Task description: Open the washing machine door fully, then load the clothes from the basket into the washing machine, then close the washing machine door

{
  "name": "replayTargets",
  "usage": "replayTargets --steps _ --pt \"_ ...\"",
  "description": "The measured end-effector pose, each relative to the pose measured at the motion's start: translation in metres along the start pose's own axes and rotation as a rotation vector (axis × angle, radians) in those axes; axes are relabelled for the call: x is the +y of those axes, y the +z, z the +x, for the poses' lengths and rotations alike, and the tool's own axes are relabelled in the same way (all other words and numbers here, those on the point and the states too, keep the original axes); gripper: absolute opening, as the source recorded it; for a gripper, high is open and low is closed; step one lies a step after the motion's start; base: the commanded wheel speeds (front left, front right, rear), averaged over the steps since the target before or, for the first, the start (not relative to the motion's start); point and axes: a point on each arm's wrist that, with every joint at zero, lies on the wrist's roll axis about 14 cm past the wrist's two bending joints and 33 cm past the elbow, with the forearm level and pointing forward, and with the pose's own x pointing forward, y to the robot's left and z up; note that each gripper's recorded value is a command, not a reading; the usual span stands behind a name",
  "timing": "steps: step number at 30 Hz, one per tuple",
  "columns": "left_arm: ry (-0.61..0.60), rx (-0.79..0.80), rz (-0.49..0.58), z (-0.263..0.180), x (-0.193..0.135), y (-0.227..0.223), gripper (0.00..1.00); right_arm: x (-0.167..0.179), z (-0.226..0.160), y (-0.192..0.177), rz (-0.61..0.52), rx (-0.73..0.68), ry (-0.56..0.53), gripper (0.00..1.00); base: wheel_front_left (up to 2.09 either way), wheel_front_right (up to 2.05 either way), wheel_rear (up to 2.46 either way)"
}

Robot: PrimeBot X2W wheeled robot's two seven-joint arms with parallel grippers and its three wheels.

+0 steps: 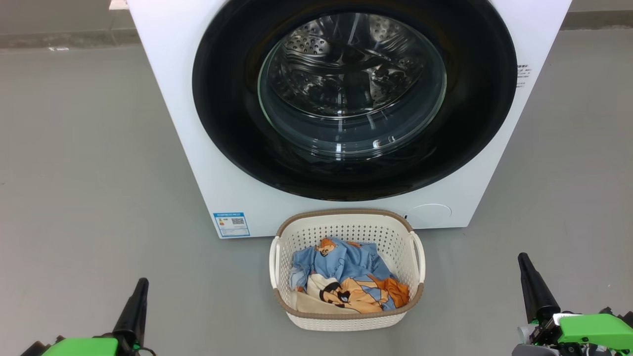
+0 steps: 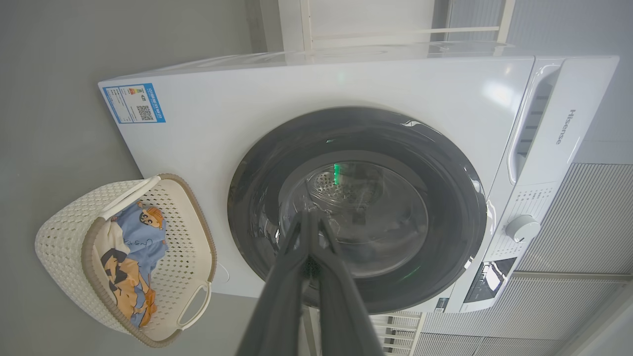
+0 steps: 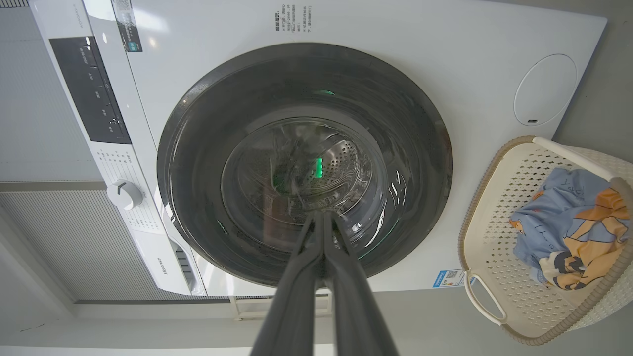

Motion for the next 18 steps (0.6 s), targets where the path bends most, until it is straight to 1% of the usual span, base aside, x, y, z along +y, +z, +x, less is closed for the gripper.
replayTargets --steps 9,10,16,18 --pt "0.000 0.000 0.000 0.000 0.000 0.000 0.00 0.000 0.000 0.000 0.000 0.000 0.000 0.00 0.00 0.00 0.00" --pt "0.006 0.000 -0.002 0.000 0.002 0.000 1.00 -0.002 0.000 0.000 0.001 -0.001 -0.005 1.00 0.00 0.00 0.00" --pt "0.127 0.003 -0.037 -0.019 0.043 -0.010 1.00 -0.041 -0.017 -0.002 0.023 -0.008 -0.122 1.00 0.00 0.00 0.00" --pt "0.137 0.004 -0.039 -0.021 0.047 -0.011 1.00 -0.044 -0.019 -0.002 0.023 -0.010 -0.131 1.00 0.00 0.00 0.00"
